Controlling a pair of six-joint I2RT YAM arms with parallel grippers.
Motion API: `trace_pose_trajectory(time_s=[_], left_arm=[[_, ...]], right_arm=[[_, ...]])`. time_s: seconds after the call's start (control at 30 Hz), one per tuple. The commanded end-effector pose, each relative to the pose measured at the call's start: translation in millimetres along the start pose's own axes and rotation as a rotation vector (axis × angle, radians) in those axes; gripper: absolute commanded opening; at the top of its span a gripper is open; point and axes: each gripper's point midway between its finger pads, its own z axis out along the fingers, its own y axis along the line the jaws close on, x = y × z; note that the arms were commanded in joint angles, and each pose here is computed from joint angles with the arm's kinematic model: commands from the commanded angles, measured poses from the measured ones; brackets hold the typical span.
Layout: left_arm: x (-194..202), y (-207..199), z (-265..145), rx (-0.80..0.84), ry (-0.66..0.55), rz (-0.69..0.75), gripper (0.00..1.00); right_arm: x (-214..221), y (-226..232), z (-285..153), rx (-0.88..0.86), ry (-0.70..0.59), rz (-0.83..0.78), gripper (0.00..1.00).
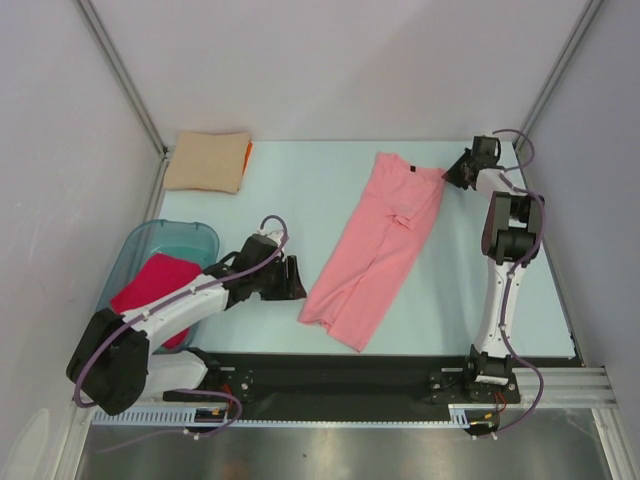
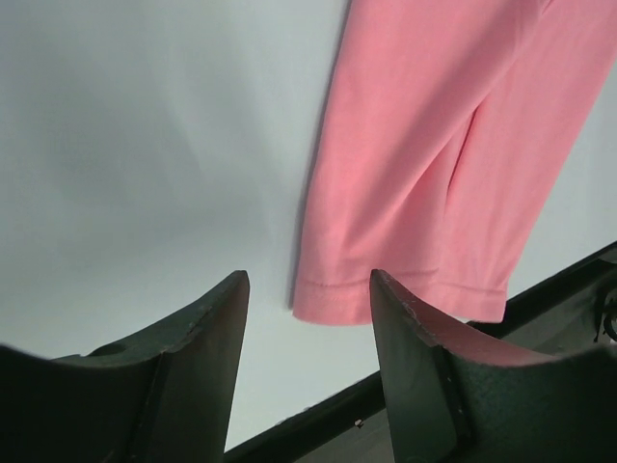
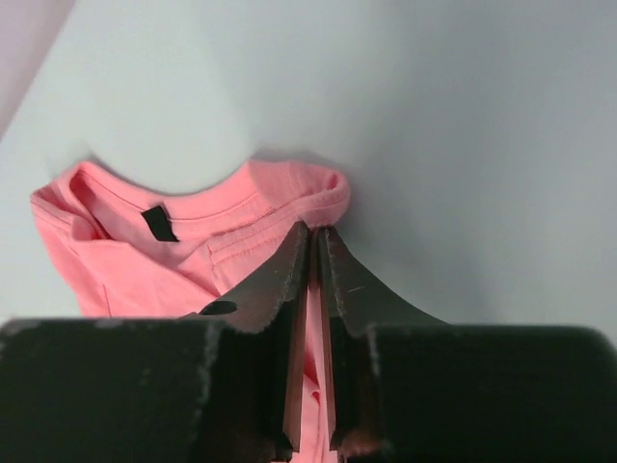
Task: Fold and stack the t-shirts
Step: Fold the tshirt
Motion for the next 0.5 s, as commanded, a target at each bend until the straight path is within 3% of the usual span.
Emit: trace_pose_trajectory(time_s=[0.0,0.17,0.37,0.43,0.47], left_arm=[[-21,-19,-2,0.076,-0.040,0.037,0.59],[-22,-28,10,0.120,-0.021,0.033,0.61],[-15,-42,25,0.214,0.030,0.036,0.64],[-15,-45,29,0.238,0.025,0.034,0.64],[-15,-45,30,0.244,0.024,0.034,0.64]], right_arm=[[-12,12,21,-0.021,-0.040,-0.005,0.11],[-34,54,44,-0.147,-0.101,-0.001,0.06],[-30,86,67,-0.229,-0.122,-0.040,0.06],[-39,98,58,-0.242,-0.137,-0.058,0.12],[-39,94,53,-0.210,-0.121,-0.060,0.24]])
